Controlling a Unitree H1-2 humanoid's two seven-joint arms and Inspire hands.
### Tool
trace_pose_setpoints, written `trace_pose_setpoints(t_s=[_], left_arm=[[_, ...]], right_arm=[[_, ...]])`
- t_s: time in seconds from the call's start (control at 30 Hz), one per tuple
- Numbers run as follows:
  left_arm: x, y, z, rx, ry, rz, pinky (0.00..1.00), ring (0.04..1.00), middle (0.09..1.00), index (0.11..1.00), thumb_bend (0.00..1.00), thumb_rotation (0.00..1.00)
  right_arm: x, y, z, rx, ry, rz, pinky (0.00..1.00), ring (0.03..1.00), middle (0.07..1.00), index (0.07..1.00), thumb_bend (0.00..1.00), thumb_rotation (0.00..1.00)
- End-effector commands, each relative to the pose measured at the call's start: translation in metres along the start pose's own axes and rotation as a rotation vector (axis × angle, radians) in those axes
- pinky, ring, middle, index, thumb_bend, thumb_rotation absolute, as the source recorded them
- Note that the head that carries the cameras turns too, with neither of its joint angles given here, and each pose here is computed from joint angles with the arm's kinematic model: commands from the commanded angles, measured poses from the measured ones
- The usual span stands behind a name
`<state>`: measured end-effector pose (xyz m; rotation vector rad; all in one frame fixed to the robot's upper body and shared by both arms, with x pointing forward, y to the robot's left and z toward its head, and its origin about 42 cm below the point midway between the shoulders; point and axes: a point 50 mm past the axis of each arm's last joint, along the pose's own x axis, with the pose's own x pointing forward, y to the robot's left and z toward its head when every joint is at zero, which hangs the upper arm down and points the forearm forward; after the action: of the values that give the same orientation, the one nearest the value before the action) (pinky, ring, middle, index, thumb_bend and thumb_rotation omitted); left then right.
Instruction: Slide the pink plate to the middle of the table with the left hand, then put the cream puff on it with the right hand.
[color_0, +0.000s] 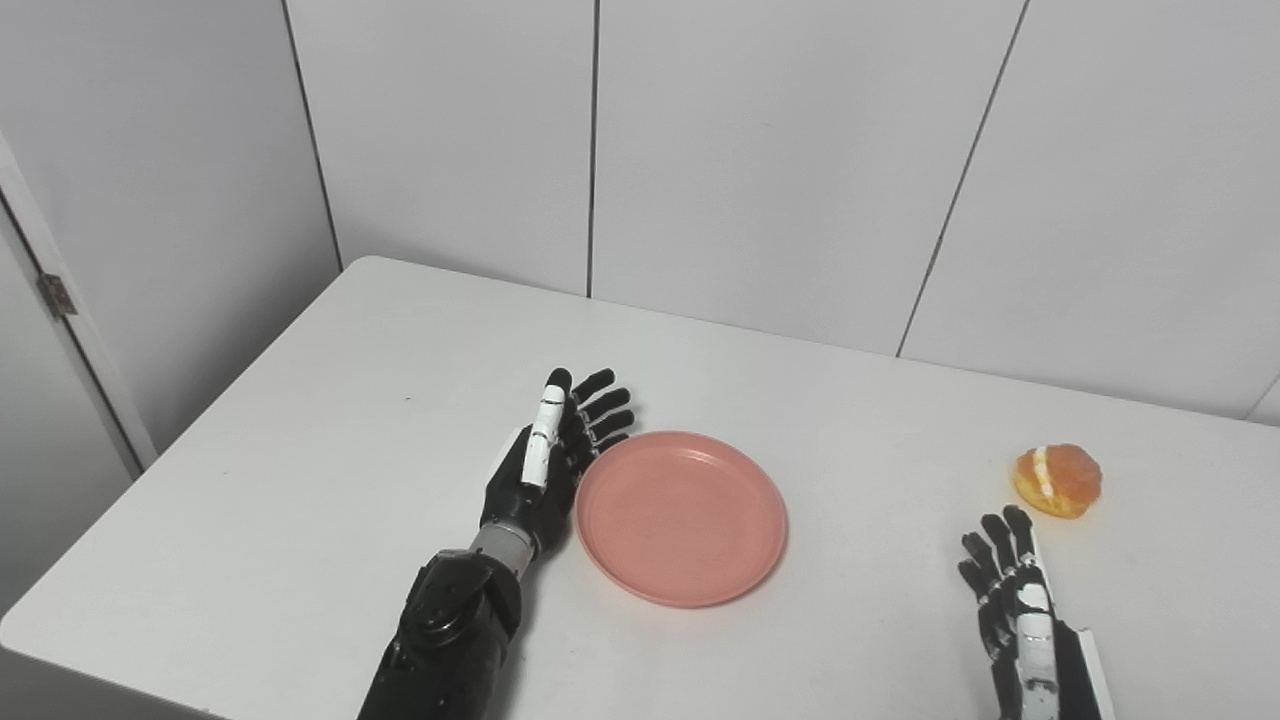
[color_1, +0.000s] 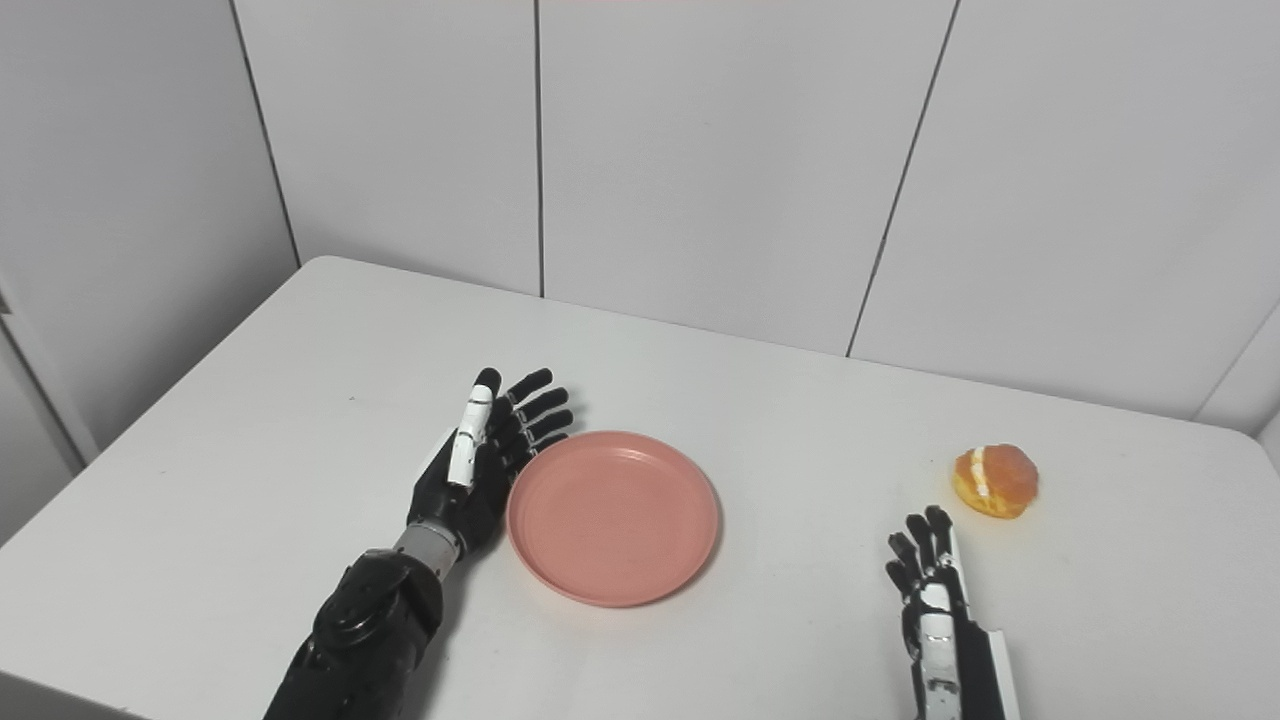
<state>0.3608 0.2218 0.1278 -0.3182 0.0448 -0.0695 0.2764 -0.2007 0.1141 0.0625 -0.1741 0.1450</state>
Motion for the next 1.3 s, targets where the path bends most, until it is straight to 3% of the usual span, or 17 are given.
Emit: trace_pose_setpoints(t_s=[0.0, 0.67, 1.27], left_arm=[[0.002, -0.013, 0.012, 0.004, -0.041, -0.039, 0.83, 0.836, 0.842, 0.828, 0.52, 1.00], [-0.034, -0.054, 0.003, -0.008, -0.036, -0.131, 0.84, 0.831, 0.838, 0.832, 0.52, 1.00], [-0.042, -0.047, -0.004, -0.012, -0.020, -0.116, 0.86, 0.850, 0.855, 0.841, 0.50, 1.00]], right_arm=[[-0.008, 0.001, -0.012, 0.011, 0.063, -0.017, 0.96, 0.950, 0.974, 0.999, 0.51, 1.00], [-0.006, 0.013, -0.007, 0.013, 0.076, -0.019, 0.96, 0.950, 0.976, 1.000, 0.50, 1.00], [-0.002, 0.021, -0.003, 0.005, 0.068, -0.033, 0.95, 0.946, 0.972, 0.995, 0.51, 1.00]])
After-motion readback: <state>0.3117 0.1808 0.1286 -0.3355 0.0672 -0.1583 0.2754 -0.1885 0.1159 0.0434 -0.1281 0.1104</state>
